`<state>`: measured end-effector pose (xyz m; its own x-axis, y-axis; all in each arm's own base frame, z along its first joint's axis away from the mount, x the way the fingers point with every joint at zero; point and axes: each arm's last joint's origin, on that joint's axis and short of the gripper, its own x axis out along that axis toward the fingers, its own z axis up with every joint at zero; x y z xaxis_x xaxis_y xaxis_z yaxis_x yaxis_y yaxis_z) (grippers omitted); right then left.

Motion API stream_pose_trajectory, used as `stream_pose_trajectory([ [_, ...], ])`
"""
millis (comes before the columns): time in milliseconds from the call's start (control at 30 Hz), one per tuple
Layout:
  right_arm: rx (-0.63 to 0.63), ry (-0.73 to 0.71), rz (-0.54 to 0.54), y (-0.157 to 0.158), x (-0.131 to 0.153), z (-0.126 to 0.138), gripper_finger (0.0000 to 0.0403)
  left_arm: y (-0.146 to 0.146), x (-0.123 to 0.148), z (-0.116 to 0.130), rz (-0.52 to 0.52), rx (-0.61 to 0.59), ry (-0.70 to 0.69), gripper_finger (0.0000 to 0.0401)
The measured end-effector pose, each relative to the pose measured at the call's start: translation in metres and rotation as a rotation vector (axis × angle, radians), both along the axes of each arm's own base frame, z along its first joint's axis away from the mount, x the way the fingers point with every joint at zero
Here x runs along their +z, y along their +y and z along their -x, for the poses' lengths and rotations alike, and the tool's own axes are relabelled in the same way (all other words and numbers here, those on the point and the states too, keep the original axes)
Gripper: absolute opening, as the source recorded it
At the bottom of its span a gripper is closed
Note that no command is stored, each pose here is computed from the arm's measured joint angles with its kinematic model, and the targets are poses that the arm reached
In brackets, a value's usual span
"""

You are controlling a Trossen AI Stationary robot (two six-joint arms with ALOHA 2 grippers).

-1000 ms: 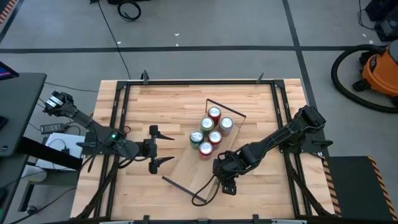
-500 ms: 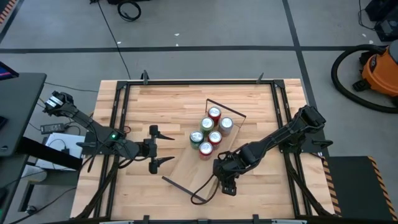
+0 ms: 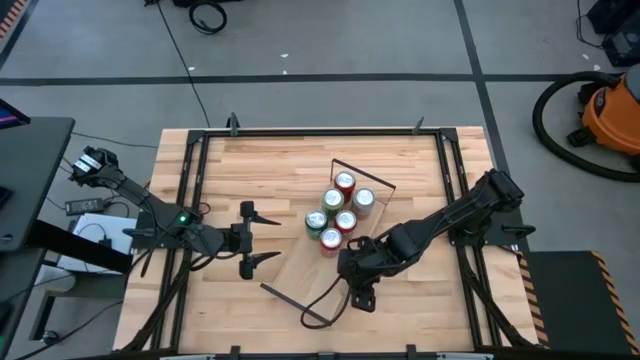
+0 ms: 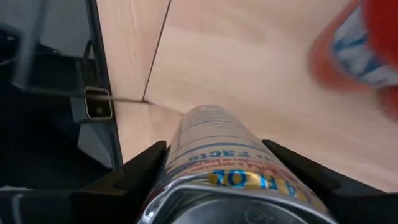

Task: Place canned beverage on shelf
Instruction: Put the blue soda can on the shelf

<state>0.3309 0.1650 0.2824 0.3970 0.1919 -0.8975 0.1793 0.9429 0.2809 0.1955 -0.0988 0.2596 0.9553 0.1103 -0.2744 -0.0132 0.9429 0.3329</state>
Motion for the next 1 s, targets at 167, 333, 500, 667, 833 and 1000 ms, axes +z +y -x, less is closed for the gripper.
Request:
stream_pose_trajectory([
  [167,-0.015,-0.057,0.020,0.000,0.017,-0.003,0.0256,0.000,0.000,0.000,-0.005,-0.001,0.002,0.0355],
  [333,-0.032,-0.089,0.034,-0.001,0.023,-0.005,0.0256,0.000,0.000,0.000,-0.007,-0.002,0.002,0.0355],
  [500,-0.056,-0.103,0.028,-0.005,0.024,-0.008,0.0256,0.000,0.000,0.000,-0.006,-0.002,0.000,0.0355],
  [667,-0.079,-0.166,0.028,-0.009,0.027,-0.015,0.0256,0.000,0.000,0.000,-0.008,-0.002,0.001,0.0355],
  [833,-0.099,-0.165,0.026,-0.013,0.027,-0.017,0.0256,0.000,0.000,0.000,-0.008,-0.003,0.001,0.0355],
  [1000,-0.104,-0.206,0.007,-0.012,0.030,-0.021,0.0256,0.000,0.000,0.000,-0.009,-0.003,0.001,0.0355],
])
